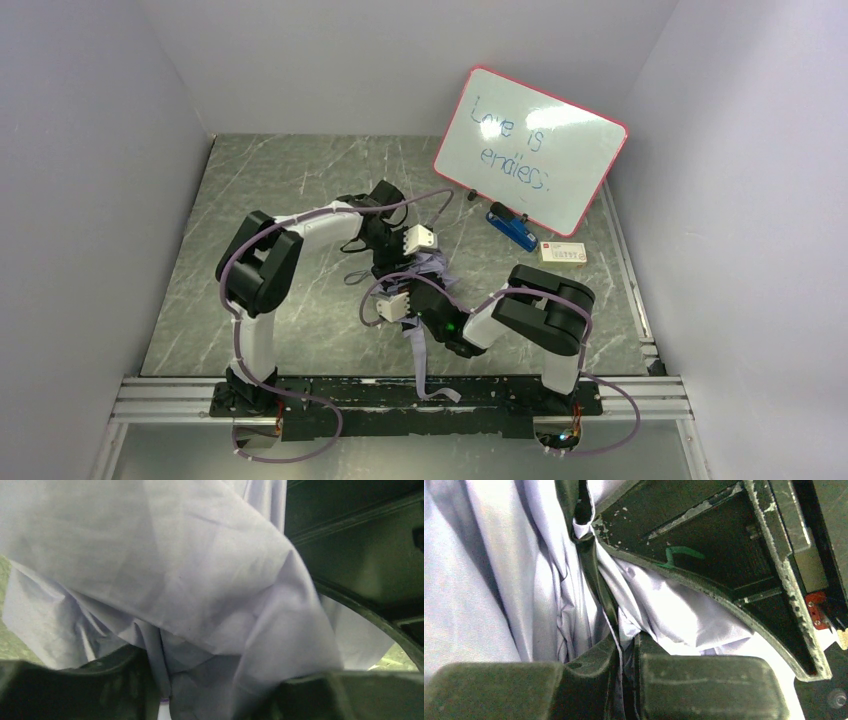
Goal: Put away the umbrella
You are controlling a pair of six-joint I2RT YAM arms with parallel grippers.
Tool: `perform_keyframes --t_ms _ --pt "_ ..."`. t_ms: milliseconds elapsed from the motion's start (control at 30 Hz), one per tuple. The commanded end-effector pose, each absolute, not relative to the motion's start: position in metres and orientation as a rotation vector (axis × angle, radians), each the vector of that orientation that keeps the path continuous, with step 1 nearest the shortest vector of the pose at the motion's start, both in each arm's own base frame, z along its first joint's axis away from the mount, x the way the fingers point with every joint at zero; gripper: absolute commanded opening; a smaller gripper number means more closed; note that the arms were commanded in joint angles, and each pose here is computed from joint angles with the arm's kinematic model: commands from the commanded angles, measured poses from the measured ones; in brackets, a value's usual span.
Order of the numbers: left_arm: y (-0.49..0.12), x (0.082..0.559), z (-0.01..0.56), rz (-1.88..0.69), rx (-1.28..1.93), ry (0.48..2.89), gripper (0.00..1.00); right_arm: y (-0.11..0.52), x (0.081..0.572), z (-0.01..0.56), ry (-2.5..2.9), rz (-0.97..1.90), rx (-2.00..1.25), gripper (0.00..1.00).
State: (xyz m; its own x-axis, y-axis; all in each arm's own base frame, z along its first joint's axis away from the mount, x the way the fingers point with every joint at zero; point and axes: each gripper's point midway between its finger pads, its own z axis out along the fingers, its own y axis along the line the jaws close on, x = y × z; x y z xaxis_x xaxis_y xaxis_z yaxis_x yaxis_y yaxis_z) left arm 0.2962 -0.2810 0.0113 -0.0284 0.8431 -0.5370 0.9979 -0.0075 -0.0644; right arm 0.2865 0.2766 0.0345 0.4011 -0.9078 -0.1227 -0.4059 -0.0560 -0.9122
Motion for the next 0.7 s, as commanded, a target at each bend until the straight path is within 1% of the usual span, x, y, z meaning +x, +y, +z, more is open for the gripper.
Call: perform_keyframes --t_ms 0,100,167,200,267,333,533,667 --pt "-0.232 0.227 -0.048 -0.637 2.142 2.188 0.41 0.247 0.260 -0.020 1.246 -0.608 -1.883 0.10" --pt "-0.227 0.228 -0.052 -0.603 2.151 2.209 0.23 0.252 0.263 -0.008 1.238 -0.598 -1.845 0.14" --pt "-0.226 0.229 -0.053 -0.586 2.152 2.218 0.19 0.258 0.265 0.004 1.232 -0.585 -1.805 0.23" --pt "-0.225 0.230 -0.054 -0.578 2.149 2.223 0.16 0.260 0.267 0.012 1.229 -0.577 -1.780 0.31" --pt "-0.225 0.231 -0.054 -0.569 2.143 2.225 0.13 0.265 0.268 0.028 1.220 -0.558 -1.722 0.43" --pt "-0.226 0.234 -0.053 -0.556 2.129 2.226 0.11 0.270 0.269 0.048 1.213 -0.528 -1.647 0.51" --pt "-0.230 0.244 -0.048 -0.502 2.080 2.213 0.09 0.276 0.247 0.102 1.242 -0.334 -1.445 0.64" --pt "-0.231 0.253 -0.045 -0.444 2.032 2.203 0.05 0.267 0.222 0.127 1.281 -0.182 -1.303 0.67"
